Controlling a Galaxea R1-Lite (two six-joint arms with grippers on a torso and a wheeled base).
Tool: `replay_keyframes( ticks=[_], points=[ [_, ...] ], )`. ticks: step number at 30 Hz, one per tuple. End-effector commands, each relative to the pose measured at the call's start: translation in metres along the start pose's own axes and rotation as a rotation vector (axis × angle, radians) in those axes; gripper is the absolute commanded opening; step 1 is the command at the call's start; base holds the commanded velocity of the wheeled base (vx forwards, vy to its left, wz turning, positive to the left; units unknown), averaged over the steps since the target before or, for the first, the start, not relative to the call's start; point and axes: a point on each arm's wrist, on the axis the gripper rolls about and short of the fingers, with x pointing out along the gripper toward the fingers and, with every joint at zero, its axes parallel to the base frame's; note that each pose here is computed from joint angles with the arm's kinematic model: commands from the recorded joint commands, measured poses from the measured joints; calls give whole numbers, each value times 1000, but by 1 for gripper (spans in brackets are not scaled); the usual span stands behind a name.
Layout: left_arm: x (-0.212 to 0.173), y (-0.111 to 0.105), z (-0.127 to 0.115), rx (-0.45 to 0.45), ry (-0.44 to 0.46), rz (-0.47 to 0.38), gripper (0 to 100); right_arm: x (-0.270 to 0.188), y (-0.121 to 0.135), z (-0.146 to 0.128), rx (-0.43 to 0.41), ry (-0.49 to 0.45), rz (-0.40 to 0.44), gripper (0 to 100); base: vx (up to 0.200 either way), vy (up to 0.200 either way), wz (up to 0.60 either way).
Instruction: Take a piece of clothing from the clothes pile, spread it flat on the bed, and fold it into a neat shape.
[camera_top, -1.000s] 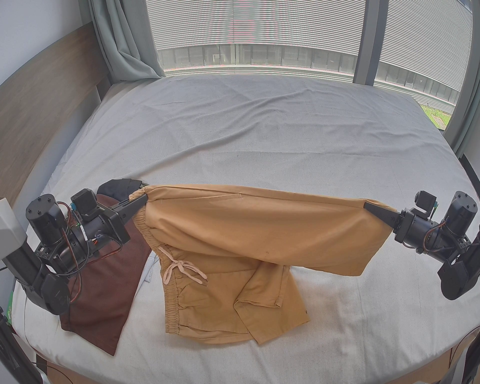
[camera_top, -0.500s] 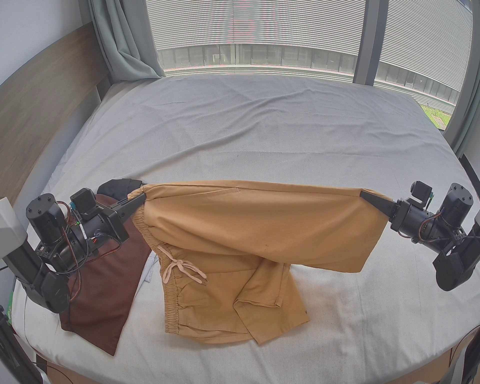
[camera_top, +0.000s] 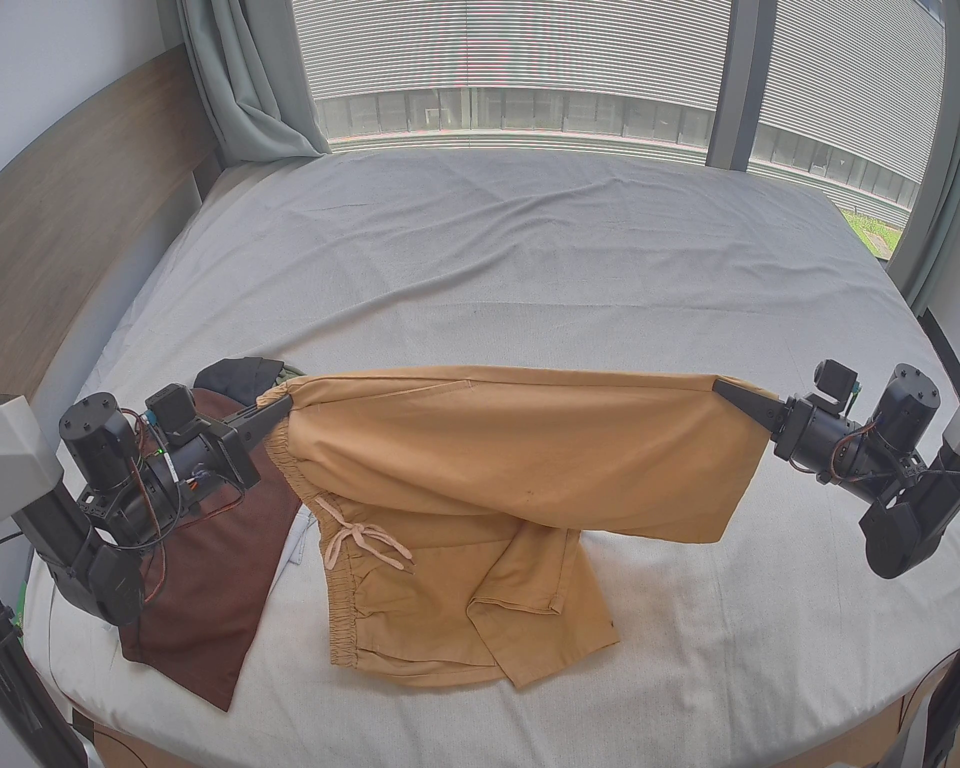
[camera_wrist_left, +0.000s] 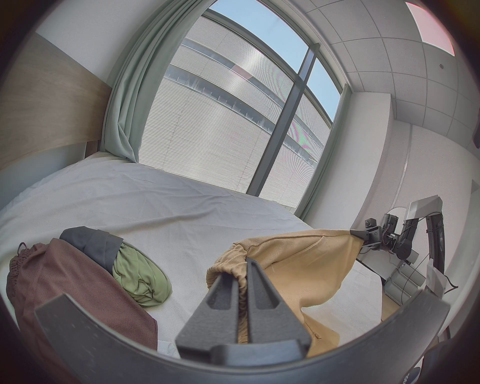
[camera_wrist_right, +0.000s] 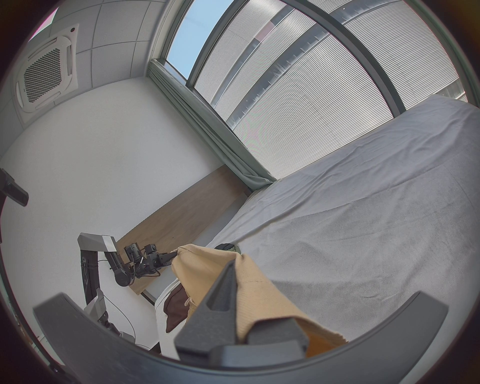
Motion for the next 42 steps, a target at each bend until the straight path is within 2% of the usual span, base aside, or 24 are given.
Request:
replay_keyframes(
  ticks=[1,13,21,27,34,42],
  points=[
    [5,10,-6,-9,9,20,0,8,-7,-2,-2,1,6,0,0,0,0],
    [16,20,-8,-94,-8,28,0,31,-40,-6,-14,-13,3,0,0,0,0],
    [34,33,-17,-97,-29,78,0,46,-59,-11,-21,-20,11,0,0,0,0],
    [42,36,-23,-99,-25,74,0,56,-68,-12,-6,-34,19,0,0,0,0],
    [53,45,-28,-117,-35,74,0,74,-85,-2,-2,-106,13,0,0,0,0],
    [65,57,-38,-170,-49,103,0,89,-108,-10,-3,-123,24,0,0,0,0]
  ],
)
